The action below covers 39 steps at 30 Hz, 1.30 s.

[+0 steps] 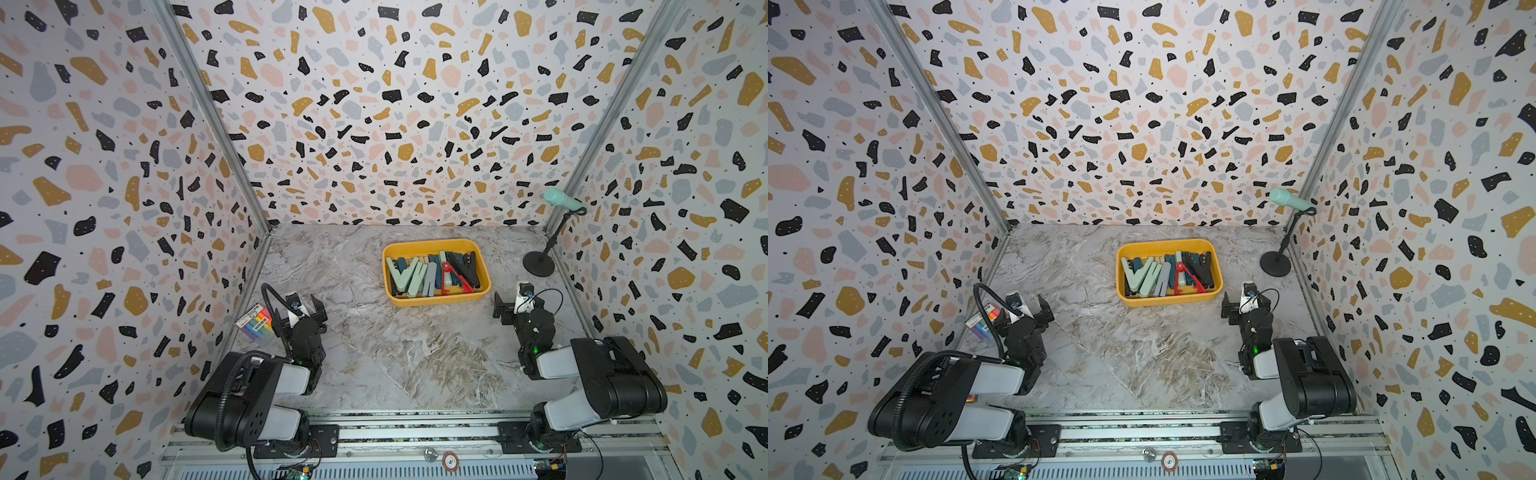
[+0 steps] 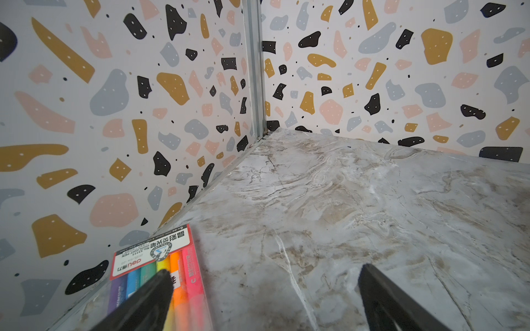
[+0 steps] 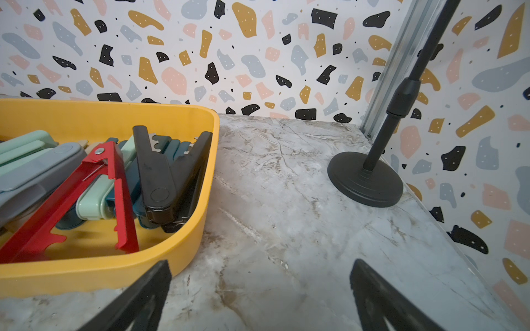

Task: Put the pruning pliers into the storage box
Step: Reset both arms

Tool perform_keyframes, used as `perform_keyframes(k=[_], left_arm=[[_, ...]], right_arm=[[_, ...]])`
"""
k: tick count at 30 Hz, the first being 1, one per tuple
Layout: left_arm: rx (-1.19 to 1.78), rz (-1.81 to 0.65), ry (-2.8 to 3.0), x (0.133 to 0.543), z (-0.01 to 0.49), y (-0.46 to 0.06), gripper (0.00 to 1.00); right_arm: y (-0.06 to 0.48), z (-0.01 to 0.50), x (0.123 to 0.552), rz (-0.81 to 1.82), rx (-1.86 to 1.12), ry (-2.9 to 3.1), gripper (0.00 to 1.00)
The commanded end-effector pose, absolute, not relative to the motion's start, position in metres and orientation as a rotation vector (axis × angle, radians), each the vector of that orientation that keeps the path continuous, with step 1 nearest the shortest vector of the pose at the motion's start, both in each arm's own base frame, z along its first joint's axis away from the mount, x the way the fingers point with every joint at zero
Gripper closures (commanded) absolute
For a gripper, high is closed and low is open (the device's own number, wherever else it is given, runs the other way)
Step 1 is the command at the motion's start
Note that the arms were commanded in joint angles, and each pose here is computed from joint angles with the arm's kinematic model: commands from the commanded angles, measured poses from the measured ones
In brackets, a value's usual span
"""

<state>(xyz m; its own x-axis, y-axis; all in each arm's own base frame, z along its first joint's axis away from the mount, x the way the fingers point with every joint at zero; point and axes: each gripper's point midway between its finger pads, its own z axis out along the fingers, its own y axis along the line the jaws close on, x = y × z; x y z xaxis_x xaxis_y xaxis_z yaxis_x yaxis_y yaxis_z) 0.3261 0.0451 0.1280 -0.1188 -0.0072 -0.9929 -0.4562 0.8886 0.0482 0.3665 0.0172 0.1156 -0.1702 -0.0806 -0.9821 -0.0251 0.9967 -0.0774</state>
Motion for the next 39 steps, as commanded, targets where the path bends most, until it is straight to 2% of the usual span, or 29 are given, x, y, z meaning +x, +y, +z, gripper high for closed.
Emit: perform_keyframes(k=[1, 39], left_arm=[[-0.378, 0.392, 1.620, 0.329, 0.138, 0.047, 0.00], [-0.378, 0.390, 1.620, 0.329, 0.138, 0.047, 0.00]], right_arm=[[0.017, 0.122, 0.370, -0.053, -0.071, 1.728, 0.01], [0.026, 0.120, 0.372, -0.003, -0.137, 1.733, 0.01]])
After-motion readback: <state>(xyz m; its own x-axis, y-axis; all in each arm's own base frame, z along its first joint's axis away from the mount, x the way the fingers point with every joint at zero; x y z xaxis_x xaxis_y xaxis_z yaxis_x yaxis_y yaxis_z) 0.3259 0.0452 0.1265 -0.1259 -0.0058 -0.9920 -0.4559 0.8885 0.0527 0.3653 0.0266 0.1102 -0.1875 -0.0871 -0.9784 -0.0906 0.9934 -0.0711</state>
